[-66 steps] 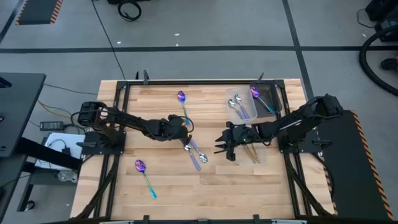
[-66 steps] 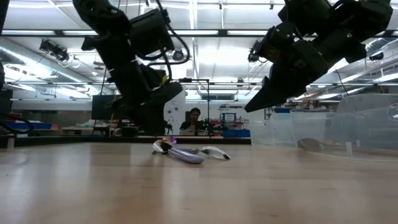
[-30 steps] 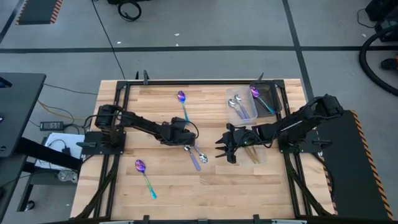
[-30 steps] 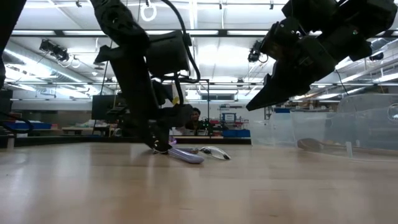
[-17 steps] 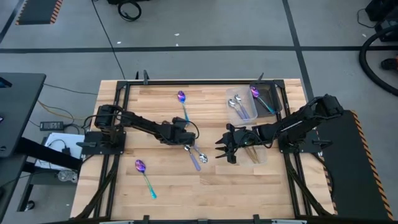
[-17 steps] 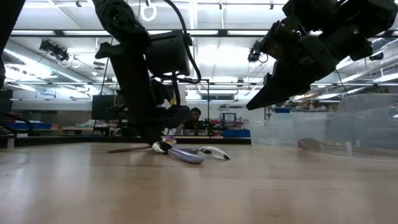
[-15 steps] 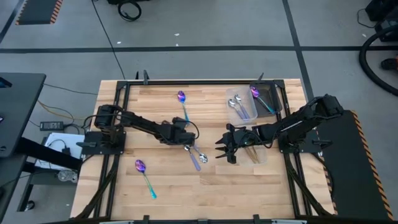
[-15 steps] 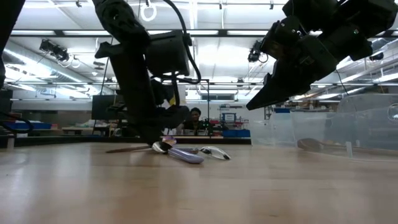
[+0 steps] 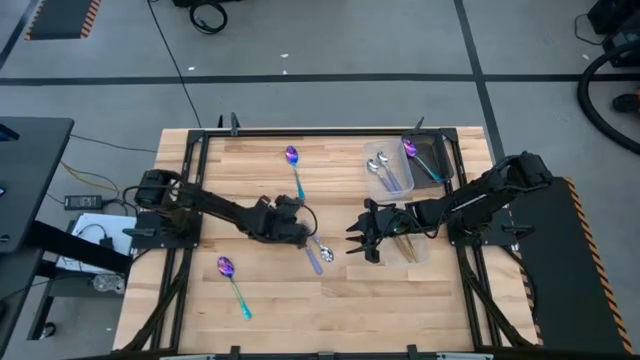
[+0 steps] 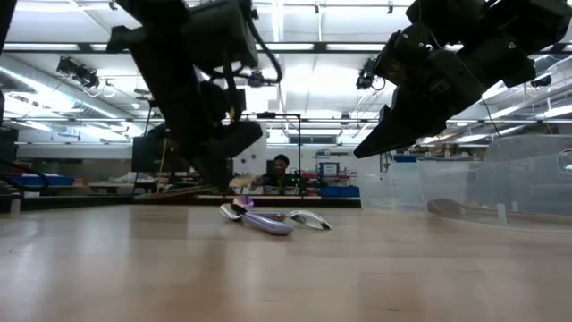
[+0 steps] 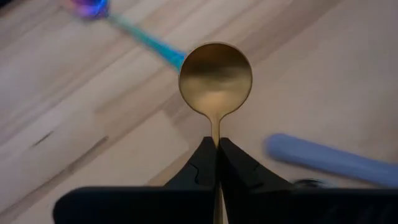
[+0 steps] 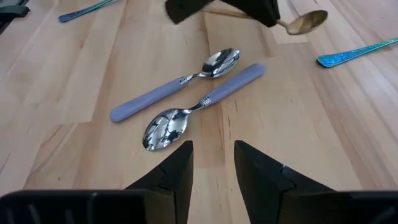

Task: Sort silverware by color (type)
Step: Put the gold spoon into the bottom transparent bin

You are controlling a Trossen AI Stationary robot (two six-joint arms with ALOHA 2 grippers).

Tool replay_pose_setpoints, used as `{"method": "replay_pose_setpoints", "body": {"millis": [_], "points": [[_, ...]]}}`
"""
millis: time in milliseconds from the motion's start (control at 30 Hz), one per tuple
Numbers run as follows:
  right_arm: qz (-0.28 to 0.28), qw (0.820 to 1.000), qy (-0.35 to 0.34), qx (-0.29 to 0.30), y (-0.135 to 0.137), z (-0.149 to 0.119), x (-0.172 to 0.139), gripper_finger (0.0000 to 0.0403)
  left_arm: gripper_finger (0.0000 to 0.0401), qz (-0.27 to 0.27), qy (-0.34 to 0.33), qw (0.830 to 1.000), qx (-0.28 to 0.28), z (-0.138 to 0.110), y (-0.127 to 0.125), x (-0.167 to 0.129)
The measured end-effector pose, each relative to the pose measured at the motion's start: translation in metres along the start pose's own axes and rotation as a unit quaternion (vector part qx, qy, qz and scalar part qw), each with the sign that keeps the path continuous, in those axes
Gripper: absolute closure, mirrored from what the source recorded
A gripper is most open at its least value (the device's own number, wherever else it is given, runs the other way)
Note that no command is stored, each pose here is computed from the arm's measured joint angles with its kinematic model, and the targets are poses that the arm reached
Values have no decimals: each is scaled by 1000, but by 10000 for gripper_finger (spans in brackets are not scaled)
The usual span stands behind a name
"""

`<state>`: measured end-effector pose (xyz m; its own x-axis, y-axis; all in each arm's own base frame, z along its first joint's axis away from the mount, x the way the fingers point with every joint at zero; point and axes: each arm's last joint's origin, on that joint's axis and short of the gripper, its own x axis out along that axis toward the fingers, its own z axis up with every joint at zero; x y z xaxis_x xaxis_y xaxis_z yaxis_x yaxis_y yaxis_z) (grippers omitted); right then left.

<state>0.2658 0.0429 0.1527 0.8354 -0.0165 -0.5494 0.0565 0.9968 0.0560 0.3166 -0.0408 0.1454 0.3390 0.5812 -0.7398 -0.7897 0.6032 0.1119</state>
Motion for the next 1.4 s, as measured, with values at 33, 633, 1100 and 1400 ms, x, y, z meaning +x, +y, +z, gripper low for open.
{"method": "replay_pose_setpoints", "body": {"millis": [33,633,1100,1400], "points": [[-3,1000,-1,0,0,0,0,277,390,-6,-9,1000,4,0,-2,-4],[-54,999,-5,-7,-4,3,-7,277,390,-49,-161,983,76,14,-27,-28],[-69,996,-52,-13,-9,27,-59,277,390,-99,-220,955,172,42,-22,-60],[-78,995,-60,5,-13,30,-80,277,390,-204,-242,927,202,64,-24,-55]]}}
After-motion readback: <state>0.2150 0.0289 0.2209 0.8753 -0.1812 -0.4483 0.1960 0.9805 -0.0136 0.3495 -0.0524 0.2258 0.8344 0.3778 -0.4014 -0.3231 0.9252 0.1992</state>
